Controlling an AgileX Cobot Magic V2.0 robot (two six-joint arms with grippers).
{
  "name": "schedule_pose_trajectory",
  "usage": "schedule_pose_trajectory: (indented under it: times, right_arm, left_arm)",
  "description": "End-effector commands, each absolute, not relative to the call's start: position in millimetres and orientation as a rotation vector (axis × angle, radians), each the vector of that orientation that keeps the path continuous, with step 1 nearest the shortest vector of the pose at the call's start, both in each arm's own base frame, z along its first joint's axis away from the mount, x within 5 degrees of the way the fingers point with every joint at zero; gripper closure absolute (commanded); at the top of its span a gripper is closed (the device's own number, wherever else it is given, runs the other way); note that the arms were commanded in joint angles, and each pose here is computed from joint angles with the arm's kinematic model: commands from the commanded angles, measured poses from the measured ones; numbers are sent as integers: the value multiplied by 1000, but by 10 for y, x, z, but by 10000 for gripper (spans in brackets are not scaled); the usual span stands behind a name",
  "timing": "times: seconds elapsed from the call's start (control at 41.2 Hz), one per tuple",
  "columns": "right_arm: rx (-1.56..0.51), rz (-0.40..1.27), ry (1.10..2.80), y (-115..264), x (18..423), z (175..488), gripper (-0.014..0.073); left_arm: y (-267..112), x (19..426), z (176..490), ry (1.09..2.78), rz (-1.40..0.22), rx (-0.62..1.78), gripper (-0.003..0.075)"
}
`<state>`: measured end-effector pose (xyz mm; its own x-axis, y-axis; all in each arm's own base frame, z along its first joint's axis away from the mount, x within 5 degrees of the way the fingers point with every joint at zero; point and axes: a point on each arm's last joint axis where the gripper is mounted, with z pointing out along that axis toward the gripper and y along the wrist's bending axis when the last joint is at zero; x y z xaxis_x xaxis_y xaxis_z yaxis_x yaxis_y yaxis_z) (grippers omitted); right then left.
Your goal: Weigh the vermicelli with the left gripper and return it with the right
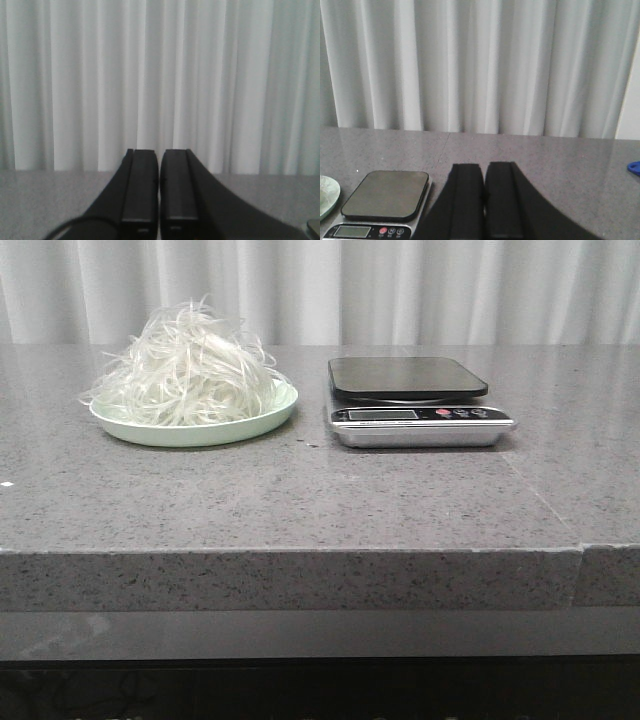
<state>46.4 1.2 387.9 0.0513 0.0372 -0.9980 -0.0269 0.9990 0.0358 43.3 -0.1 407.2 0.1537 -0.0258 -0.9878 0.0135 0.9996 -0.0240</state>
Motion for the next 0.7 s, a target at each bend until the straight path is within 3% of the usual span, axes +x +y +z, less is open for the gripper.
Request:
schedule_pose_trajectory:
  times: [0.0,0.267,0.68]
  right_arm:
    - [3,36,1544,11,601,4041,436]
    - [4,32,1779,20,968,3855,436]
    - [4,27,1975,28,1310,3622,436]
  left_arm:
    - [-5,592,4173,1452,-40,-19,575]
    - [-10,1000,3930,1738,-33,-23,575]
    - [-28,1364,3657,1953,-55,-38,575]
